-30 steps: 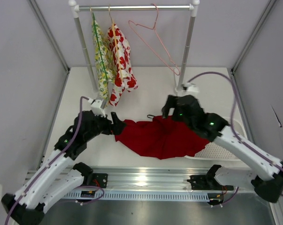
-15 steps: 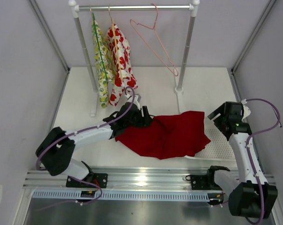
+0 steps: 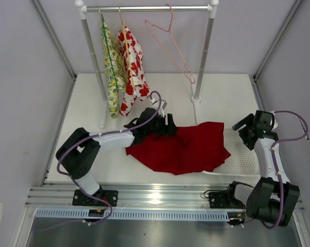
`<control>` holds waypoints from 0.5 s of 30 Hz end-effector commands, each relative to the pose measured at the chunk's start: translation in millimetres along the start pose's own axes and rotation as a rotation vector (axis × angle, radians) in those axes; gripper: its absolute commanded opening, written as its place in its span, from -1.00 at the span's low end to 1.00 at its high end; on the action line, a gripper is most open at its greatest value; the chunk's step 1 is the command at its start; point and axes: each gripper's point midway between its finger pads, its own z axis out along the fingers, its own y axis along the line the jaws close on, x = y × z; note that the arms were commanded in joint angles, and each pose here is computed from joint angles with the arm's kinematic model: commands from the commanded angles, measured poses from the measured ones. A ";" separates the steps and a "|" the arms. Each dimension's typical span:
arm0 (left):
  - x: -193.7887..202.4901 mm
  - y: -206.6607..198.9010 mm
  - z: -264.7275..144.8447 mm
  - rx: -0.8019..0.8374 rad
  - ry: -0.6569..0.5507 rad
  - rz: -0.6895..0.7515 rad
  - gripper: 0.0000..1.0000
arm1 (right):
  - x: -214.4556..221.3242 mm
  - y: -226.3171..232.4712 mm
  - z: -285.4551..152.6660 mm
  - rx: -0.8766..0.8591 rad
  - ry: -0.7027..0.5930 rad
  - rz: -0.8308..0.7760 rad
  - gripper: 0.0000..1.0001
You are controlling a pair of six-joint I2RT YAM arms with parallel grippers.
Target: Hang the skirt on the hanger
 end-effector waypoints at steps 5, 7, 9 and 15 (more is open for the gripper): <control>-13.0 -27.6 10.9 0.209 -0.046 0.232 0.33 | -9.4 8.1 13.7 -0.045 0.007 -0.012 0.73; -11.7 -28.9 12.4 0.253 -0.041 0.245 0.32 | -12.0 8.3 15.9 -0.037 0.004 -0.015 0.73; -6.9 -28.7 15.3 0.289 -0.022 0.242 0.30 | -15.5 9.3 18.7 -0.034 0.003 -0.017 0.73; -7.4 -24.9 23.9 0.310 0.012 0.231 -0.34 | -26.4 8.4 29.0 -0.011 0.005 -0.001 0.73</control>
